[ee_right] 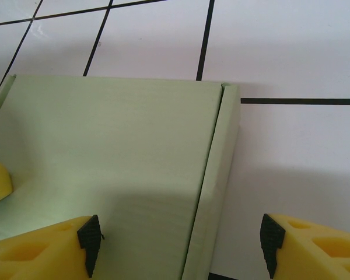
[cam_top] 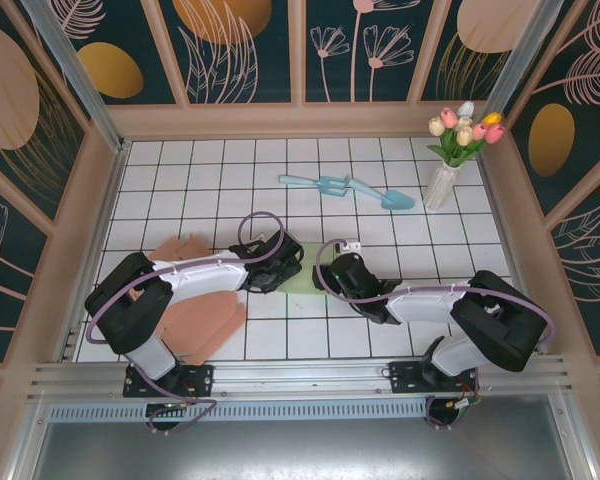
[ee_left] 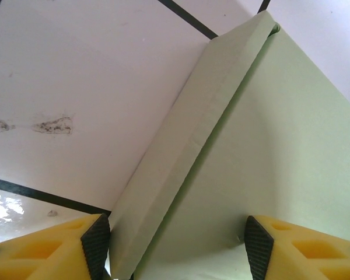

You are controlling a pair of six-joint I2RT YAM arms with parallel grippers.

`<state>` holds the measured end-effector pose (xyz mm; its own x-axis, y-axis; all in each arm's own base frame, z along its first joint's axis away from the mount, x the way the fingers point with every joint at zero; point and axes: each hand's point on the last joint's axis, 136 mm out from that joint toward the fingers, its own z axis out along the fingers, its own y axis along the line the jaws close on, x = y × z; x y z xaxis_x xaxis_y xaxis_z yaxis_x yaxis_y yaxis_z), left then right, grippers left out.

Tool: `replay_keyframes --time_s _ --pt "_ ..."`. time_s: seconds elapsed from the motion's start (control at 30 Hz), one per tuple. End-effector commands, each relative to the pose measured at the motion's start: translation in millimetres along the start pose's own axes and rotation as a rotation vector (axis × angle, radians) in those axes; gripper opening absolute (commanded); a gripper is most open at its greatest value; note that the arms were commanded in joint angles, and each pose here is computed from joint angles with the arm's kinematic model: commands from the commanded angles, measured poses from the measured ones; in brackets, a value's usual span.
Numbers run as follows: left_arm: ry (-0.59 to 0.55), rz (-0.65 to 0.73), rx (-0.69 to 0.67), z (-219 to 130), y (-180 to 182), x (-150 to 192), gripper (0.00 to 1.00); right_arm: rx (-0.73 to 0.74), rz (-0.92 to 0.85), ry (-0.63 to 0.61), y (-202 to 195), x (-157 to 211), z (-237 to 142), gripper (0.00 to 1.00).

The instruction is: Fold the paper box

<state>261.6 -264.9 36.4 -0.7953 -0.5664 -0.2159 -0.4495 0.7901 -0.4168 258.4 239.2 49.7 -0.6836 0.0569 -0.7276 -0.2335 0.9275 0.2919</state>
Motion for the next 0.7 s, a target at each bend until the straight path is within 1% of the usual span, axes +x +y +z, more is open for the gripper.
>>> replay_keyframes --time_s 0.0,0.3,0.33,0.4,0.53,0.67 --pt "0.041 -0.012 -0.066 13 23 13 0.64 0.003 0.01 -0.022 0 -2 -1 0.75" --pt "0.031 -0.011 -0.097 20 32 12 0.63 0.012 0.008 -0.019 -2 0 0 0.74" --pt "0.031 -0.009 -0.097 19 33 13 0.61 0.012 0.008 -0.018 -2 0 1 0.74" --pt "0.029 -0.008 -0.103 20 35 13 0.61 0.012 0.007 -0.015 -2 0 1 0.75" --pt "0.013 -0.011 -0.122 21 43 11 0.6 -0.008 0.014 -0.018 2 -2 -2 0.75" --pt "-0.005 -0.012 -0.139 22 49 8 0.6 -0.024 0.032 -0.021 6 -7 -8 0.77"
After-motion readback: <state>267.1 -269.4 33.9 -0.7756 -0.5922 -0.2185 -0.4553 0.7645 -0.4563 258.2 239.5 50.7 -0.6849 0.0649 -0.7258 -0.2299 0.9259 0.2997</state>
